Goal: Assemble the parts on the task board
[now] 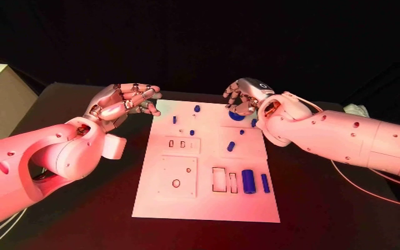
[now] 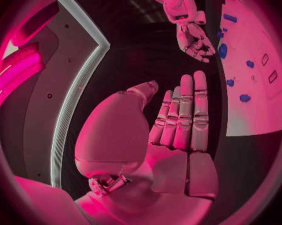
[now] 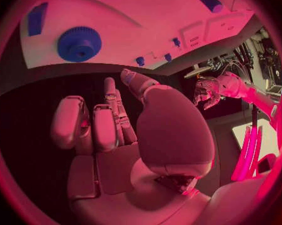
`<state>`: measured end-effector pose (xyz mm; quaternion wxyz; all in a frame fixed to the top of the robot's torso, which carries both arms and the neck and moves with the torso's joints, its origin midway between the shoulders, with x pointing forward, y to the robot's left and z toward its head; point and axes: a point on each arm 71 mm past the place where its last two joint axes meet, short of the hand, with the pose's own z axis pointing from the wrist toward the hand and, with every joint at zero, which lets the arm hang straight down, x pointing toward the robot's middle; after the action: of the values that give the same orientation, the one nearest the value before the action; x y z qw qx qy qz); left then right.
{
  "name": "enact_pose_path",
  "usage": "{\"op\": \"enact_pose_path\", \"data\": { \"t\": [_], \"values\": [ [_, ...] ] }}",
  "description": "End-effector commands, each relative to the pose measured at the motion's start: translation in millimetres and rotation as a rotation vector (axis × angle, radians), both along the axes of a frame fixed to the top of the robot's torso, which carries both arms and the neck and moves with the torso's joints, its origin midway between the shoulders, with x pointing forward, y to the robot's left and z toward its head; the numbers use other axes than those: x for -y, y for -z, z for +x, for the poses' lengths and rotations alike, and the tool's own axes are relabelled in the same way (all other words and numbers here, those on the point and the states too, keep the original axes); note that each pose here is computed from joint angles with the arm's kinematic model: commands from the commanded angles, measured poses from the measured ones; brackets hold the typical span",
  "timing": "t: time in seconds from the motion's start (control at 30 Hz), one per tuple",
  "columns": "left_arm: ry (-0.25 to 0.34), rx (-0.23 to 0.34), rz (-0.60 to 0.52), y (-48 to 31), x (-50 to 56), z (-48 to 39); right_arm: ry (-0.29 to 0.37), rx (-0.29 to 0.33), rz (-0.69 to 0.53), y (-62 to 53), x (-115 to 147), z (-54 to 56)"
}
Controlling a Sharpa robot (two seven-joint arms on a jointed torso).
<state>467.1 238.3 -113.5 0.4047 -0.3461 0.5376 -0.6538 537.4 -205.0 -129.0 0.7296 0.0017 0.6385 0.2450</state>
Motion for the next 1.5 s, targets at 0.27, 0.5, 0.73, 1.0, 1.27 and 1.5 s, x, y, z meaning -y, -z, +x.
{"op": "enact_pose_path", "data": {
  "t": [0.27, 0.5, 0.73, 1.0, 1.27, 1.5],
  "values": [
    [0.028, 0.002, -0.004, -0.4, 1.5, -0.5, 0.043, -0.146, -0.034, 7.1, 28, 4.0],
    [0.031, -0.001, -0.004, 0.2, 1.8, 0.2, 0.061, -0.155, -0.129, 13.4, 28, 7.4],
    [0.030, -0.004, -0.001, 0.7, 1.2, 0.7, 0.086, -0.162, -0.139, 17.4, 33, 11.0],
    [0.031, -0.006, 0.001, 1.1, 2.2, 1.1, 0.104, -0.186, -0.110, 20.2, 33, 14.3],
    [0.031, -0.008, 0.003, 1.4, 2.9, 1.3, 0.108, -0.190, -0.100, 22.3, 27, 17.7],
    [0.032, -0.009, 0.004, 1.5, 3.6, 1.4, 0.098, -0.208, -0.102, 27.1, 20, 18.0]
  ]
}}
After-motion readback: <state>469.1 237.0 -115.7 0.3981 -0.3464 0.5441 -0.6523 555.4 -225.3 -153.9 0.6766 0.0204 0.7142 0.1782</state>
